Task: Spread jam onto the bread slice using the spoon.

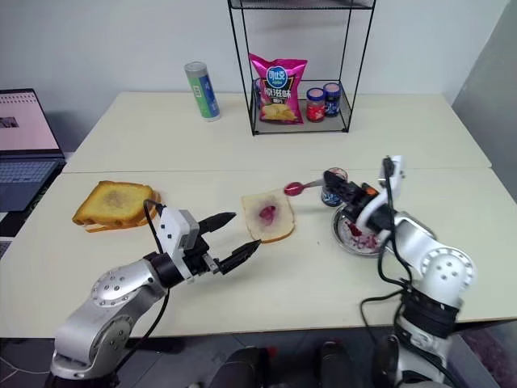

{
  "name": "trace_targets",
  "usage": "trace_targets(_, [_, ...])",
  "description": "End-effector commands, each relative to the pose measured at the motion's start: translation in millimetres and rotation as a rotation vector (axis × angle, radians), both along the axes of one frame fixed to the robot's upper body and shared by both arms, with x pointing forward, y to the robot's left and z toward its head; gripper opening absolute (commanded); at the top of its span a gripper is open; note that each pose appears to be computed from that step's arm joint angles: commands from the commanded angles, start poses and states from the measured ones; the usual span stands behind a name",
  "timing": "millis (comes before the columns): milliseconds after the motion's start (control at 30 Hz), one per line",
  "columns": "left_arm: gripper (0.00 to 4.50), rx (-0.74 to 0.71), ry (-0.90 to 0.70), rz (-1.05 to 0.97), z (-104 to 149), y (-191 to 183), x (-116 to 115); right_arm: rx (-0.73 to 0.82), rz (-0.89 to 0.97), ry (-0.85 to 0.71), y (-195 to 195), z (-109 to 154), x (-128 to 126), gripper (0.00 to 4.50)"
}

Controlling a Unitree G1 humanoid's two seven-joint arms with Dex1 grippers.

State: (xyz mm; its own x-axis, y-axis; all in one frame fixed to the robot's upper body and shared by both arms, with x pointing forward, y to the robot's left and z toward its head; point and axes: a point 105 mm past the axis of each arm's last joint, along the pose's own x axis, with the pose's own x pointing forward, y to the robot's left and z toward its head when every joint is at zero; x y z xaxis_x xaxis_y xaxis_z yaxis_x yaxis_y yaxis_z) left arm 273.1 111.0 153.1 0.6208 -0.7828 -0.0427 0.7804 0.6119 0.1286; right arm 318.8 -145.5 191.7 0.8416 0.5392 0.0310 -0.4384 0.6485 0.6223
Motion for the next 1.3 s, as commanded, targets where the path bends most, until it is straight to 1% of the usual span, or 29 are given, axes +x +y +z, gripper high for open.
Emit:
trace_targets(33, [4.50, 0.038, -0.040, -0.147, 8, -12, -3, -0.058, -0.086, -0.095, -28, 14, -17, 0.06])
trace_targets(200, [4.50, 0.074, -0.058, -0.262, 12, -22, 0, -0.127, -0.223, -0.077, -65, 6, -21, 0.06])
trace_targets(333, [4.50, 0.113, -0.062, -0.365, 12, -30, -2, -0.143, -0.283, -0.043, -81, -4, -16, 0.06])
trace_targets(433, [4.50, 0.128, -0.067, -0.410, 15, -34, 0, -0.150, -0.291, -0.028, -87, -11, -9, 0.06])
trace_targets(600, [4.50, 0.135, -0.081, -0.421, 16, -36, 4, -0.179, -0.319, -0.004, -99, -20, 0, 0.06])
trace_targets(700, [4.50, 0.141, -0.089, -0.405, 14, -34, 3, -0.228, -0.328, 0.095, -121, -43, -3, 0.06])
trace_targets(733, [4.50, 0.142, -0.087, -0.402, 13, -33, 1, -0.232, -0.310, 0.105, -122, -46, -5, 0.06])
trace_targets(833, [4.50, 0.142, -0.081, -0.394, 9, -30, -3, -0.226, -0.279, 0.101, -122, -46, -8, 0.06])
trace_targets(967, [4.50, 0.135, -0.074, -0.379, 6, -28, -6, -0.196, -0.284, 0.131, -131, -47, -7, 0.06])
trace_targets(1067, [4.50, 0.128, -0.075, -0.367, 4, -28, -10, -0.205, -0.310, 0.163, -142, -52, -5, 0.06])
trace_targets(1100, [4.50, 0.125, -0.075, -0.362, 3, -28, -10, -0.204, -0.325, 0.169, -146, -53, -4, 0.47])
trace_targets(1133, [4.50, 0.122, -0.074, -0.357, 3, -28, -11, -0.197, -0.335, 0.168, -149, -52, -2, 0.60])
trace_targets(1300, [4.50, 0.117, -0.073, -0.344, 2, -27, -14, -0.185, -0.338, 0.160, -150, -48, 0, 1.78])
